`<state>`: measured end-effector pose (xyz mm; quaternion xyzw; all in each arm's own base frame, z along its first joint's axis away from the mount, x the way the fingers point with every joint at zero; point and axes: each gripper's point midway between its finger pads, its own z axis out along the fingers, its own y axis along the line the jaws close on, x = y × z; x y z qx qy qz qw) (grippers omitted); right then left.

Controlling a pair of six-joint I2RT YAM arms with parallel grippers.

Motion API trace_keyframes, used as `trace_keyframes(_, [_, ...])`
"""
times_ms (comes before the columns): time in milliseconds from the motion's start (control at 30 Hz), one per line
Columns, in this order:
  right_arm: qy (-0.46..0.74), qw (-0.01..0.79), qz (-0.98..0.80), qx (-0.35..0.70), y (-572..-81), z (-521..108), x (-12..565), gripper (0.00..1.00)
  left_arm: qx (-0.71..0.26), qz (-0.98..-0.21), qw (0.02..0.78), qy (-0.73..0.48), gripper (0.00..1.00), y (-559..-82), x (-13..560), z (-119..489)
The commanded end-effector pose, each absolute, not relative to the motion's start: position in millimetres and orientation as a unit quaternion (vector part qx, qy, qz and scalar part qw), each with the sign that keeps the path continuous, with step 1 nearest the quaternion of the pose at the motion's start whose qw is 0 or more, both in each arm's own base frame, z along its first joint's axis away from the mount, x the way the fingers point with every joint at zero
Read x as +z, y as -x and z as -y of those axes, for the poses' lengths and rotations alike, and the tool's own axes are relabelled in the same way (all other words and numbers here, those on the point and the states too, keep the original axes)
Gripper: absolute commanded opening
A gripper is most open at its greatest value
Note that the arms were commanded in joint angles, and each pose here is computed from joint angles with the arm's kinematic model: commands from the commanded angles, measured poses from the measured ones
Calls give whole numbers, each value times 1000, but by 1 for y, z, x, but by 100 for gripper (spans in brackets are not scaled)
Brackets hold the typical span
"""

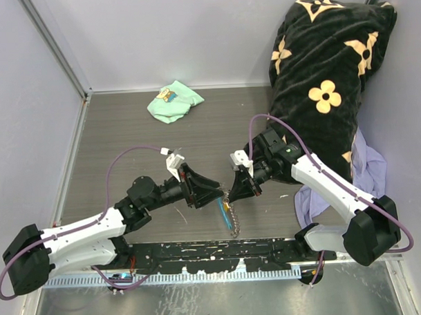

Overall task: Remove the keys from the keyring
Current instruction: Remove the key from the keyring.

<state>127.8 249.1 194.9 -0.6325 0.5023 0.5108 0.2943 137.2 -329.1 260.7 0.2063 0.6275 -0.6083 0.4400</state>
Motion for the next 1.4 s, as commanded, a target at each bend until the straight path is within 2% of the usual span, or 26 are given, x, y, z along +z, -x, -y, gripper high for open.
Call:
trace_keyframes(0, [636,328,-466,521,-130,-254,222,1,-646,-601,438,-172,47,-136,281,327])
trace_keyframes(567, [631,332,-473,517,-136,-252,220,1,-633,-653,409,-68,47,-146,242,307])
trace_keyframes(700, [631,332,-475,516,-137,-252,220,1,-637,-670,379,-50,44,-144,238,308])
trace_keyframes(833, [631,333,-475,516,-137,-251,220,1,-641,-678,357,-38,33,-142,237,310])
trace_keyframes(900, [630,333,-475,516,-137,-251,220,1,-644,-680,350,-35,30,-141,237,311])
trace_keyframes(1367, [629,334,-477,516,-138,-251,220,1,-673,-668,311,-71,32,-129,244,335])
